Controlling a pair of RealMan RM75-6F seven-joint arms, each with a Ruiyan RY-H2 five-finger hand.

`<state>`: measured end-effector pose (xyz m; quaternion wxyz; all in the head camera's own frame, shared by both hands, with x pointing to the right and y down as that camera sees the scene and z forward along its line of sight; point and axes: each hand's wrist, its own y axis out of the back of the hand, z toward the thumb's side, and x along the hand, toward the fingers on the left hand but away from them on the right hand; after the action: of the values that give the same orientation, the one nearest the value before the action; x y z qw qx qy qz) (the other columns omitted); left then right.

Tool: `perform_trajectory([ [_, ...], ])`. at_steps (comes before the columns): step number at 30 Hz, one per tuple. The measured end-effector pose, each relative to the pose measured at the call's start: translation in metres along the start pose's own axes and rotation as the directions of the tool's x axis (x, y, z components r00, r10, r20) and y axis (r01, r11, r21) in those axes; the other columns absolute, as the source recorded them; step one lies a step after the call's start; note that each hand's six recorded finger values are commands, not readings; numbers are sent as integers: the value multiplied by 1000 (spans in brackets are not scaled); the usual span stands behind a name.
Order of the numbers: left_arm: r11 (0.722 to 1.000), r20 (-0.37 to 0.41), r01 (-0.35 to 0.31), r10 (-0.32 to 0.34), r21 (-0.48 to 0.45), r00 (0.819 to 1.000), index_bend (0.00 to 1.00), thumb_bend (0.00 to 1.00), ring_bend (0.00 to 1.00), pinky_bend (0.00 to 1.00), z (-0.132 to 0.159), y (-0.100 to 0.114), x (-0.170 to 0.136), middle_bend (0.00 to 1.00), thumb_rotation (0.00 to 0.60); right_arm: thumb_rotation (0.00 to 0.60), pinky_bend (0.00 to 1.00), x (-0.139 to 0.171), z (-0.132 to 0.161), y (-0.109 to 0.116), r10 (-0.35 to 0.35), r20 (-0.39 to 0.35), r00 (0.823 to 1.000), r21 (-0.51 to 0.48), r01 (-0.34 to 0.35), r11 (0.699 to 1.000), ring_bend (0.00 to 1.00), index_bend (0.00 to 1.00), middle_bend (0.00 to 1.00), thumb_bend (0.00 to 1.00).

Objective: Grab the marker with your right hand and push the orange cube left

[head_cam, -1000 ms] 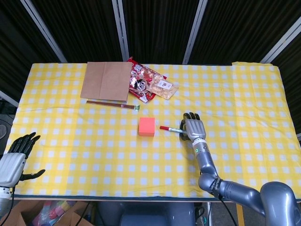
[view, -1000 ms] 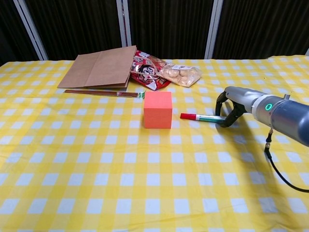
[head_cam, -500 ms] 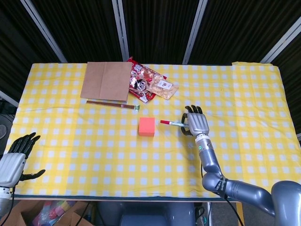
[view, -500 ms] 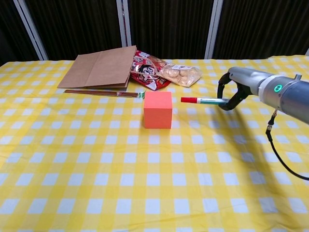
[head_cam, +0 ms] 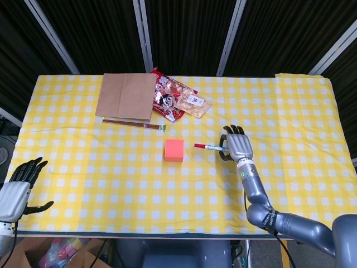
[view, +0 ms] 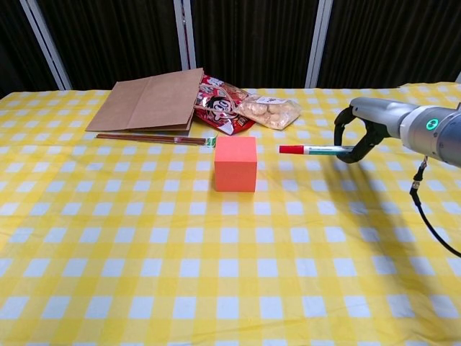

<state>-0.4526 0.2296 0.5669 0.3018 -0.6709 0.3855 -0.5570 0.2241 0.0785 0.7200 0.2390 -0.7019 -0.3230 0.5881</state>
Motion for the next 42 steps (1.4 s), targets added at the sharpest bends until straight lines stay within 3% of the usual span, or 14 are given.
perform_trajectory([
  [15,1000,-1,22,-22,-14,1000,0,0,0,0,0,-2,0,0,600,600,0,-11,31,-23,77,-93,993,-26,-79,997,0,603,157,494],
  [28,999,4,37,-37,-20,999,0,0,0,0,1,-3,-1,0,600,600,0,-8,79,-32,73,-201,977,-49,-85,995,0,603,158,494],
  [34,999,3,37,-37,-25,999,0,0,0,0,1,-2,-2,0,600,600,0,-8,74,-30,65,-185,981,-38,-73,997,0,603,158,494],
  [42,999,5,39,-39,-26,999,0,0,0,0,1,-3,-2,0,600,600,0,-12,46,-21,36,-105,994,-14,-38,999,0,603,158,494],
])
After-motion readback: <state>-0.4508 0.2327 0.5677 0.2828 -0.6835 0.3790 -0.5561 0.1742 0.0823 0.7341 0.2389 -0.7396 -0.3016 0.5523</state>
